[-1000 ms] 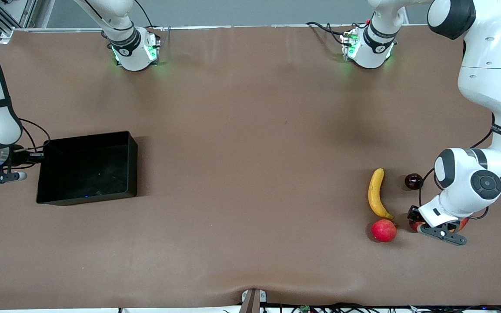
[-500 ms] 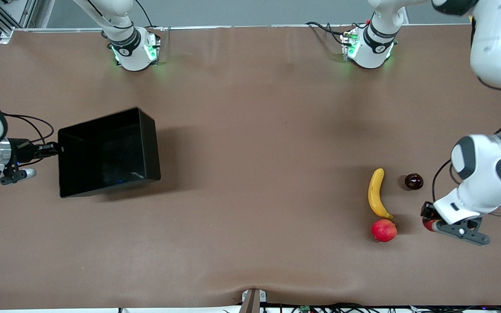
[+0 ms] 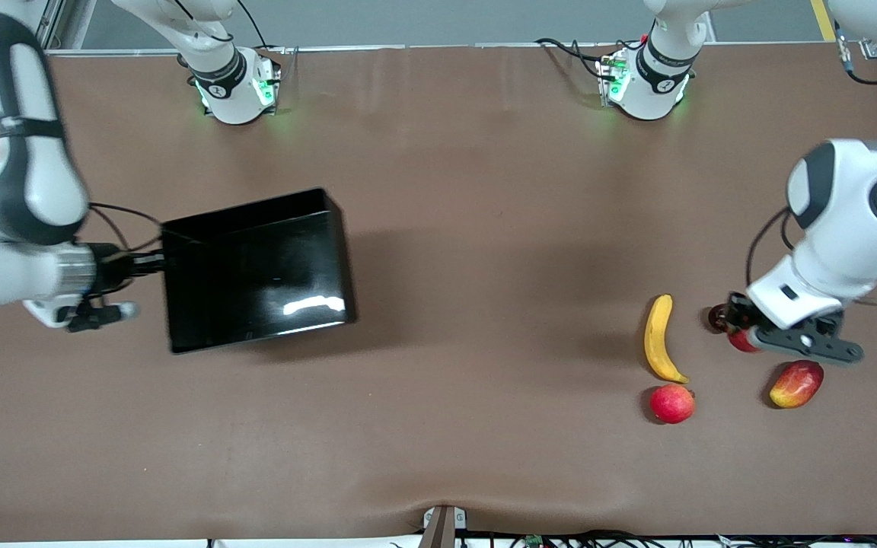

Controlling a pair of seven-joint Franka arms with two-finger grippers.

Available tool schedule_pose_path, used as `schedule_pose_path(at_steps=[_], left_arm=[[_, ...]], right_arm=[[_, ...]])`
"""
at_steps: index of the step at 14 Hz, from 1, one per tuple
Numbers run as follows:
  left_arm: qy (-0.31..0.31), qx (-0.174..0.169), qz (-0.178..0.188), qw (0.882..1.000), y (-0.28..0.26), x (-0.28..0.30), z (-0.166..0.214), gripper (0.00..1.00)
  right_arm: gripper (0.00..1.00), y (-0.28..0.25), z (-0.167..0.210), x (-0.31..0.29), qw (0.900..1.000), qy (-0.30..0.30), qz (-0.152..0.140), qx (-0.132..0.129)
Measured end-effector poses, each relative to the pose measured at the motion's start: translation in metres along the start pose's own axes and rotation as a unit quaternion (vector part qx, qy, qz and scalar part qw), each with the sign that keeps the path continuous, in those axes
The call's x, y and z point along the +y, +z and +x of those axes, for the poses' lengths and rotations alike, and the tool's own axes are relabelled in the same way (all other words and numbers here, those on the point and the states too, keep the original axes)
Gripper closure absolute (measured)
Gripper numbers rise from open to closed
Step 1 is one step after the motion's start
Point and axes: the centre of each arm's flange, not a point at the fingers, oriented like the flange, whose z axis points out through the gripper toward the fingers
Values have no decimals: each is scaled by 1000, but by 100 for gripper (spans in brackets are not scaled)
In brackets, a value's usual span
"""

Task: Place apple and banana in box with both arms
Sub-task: 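Lift the apple with the left gripper while the right gripper drags the tray, then lower the apple into the tray while the right gripper withdraws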

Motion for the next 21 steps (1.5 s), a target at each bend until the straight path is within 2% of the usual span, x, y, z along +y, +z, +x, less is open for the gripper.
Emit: schedule_pose_path(at_steps=[2,5,10,13,18,19,21], left_arm=[[-30,-4,-9,999,-15,41,-1,36],[-75,-4,-24,997,-24,95,0,36],[-97,-9,-38,994,-26,153,-4,36],[-117,-15,-48,992,-18,192,-6,36],[-139,-17,-83,987,23,243,-3,36],[-137,-21,-89,986,34,252,-4,36],[-128,-31,-94,987,54,271,-7,36]], right_arm=[[94,16,8,-61,999,37,-19,2],[94,47,15,-153,994,92,-41,32],[94,122,21,-261,988,125,-47,80],[94,179,28,-299,985,136,-45,97],[94,242,39,-318,984,133,-43,111],[89,246,40,-320,983,139,-42,115],[70,240,43,-321,981,146,-38,122]])
